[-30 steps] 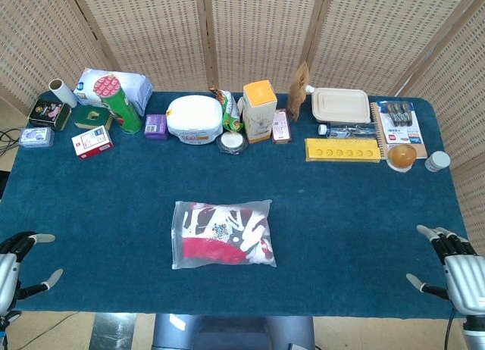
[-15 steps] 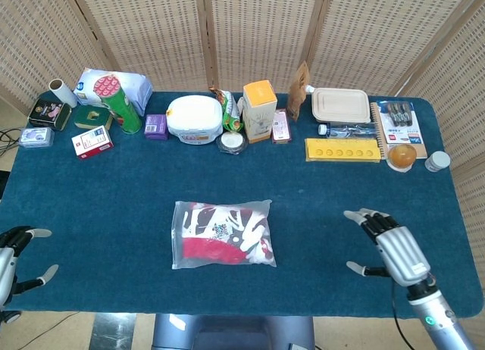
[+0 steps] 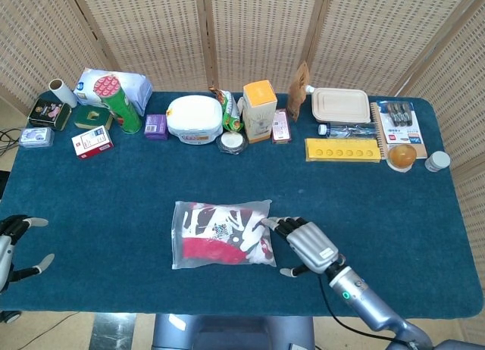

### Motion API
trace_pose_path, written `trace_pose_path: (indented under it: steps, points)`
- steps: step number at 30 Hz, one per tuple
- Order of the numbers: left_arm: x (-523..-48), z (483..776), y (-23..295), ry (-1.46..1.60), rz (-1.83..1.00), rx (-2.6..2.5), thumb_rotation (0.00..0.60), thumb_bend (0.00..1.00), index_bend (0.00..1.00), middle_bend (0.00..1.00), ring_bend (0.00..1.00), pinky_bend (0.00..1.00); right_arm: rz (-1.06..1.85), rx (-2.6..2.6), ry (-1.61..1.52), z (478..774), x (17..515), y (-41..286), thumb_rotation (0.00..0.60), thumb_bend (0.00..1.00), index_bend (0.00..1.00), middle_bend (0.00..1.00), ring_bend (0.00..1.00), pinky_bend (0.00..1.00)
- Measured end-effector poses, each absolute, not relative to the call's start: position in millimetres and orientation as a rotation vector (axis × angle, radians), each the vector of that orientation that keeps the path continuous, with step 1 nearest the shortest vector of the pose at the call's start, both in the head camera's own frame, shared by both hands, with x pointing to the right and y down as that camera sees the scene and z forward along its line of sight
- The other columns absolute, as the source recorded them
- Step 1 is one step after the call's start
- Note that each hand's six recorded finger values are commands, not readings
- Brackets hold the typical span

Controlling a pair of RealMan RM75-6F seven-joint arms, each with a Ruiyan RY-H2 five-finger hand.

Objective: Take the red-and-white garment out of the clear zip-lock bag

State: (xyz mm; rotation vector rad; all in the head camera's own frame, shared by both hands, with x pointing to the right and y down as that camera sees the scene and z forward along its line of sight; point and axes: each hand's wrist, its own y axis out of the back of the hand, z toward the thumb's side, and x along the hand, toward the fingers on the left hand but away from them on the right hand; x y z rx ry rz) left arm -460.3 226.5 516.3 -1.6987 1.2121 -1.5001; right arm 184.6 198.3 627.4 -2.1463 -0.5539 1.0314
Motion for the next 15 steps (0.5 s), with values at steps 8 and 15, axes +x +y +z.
trace_pose_path:
  steps: [8,15]
  points:
    - [-469.1,515.2,225.1,1.217,-1.506,-1.693,0.589,0.21,0.31,0.33,0.20,0.20,1.044,-2.108,-0.497,651.5,132.8,195.3,0.523,0.04,0.00,0.08,0.15,0.22]
    - [-472.6,515.5,227.6,1.226,-1.510,-1.696,0.588,0.21,0.31,0.33,0.20,0.20,1.078,-2.055,-0.461,668.6,109.4,189.2,0.521,0.04,0.00,0.05,0.13,0.21]
